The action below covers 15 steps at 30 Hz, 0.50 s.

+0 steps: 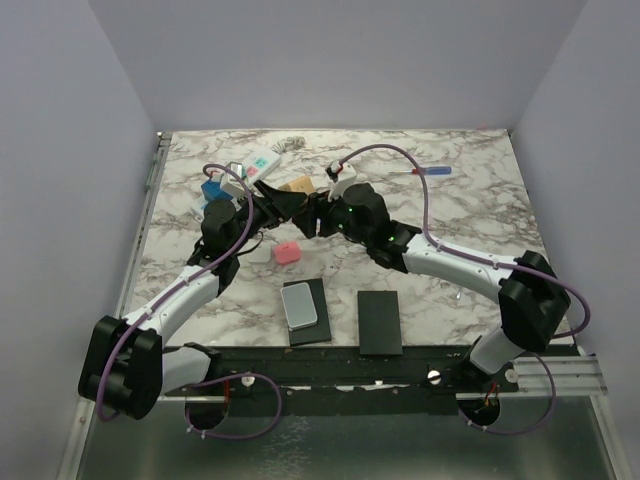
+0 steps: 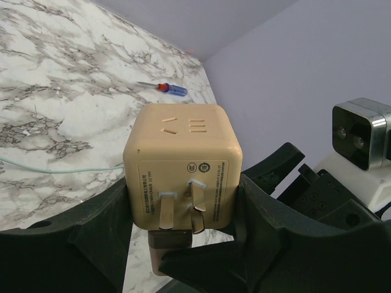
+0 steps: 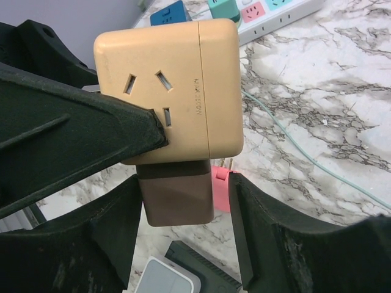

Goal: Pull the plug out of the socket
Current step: Remove the plug from the socket.

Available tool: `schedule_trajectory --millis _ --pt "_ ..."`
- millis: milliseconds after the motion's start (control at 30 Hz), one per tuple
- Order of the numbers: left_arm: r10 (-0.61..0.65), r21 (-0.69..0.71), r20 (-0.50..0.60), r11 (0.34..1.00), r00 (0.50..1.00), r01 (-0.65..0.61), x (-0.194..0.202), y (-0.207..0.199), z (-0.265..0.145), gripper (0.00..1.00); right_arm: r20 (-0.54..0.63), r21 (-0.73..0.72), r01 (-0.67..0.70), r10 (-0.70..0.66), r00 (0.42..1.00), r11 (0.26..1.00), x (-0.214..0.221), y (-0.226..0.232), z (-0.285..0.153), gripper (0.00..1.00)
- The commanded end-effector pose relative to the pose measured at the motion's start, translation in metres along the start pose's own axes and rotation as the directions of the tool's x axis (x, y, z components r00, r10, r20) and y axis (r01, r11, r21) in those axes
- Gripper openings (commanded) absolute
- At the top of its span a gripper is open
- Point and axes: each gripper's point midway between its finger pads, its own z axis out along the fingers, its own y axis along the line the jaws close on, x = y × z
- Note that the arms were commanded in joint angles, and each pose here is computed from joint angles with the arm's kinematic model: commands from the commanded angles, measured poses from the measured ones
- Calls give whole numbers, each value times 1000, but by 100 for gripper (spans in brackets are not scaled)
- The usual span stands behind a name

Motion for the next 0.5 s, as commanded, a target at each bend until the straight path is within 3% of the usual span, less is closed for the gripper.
schedule_trajectory --millis 0,233,467 --pt "47 95 53 994 997 -52 -18 -29 -2 0 12 -13 40 -40 999 999 1 3 9 61" --pt "49 97 53 994 997 -54 -18 -30 -2 0 13 -30 38 -37 999 999 6 4 11 59" --pt "51 92 54 994 997 -56 -18 -28 -2 0 11 -20 37 -36 999 999 13 0 14 42"
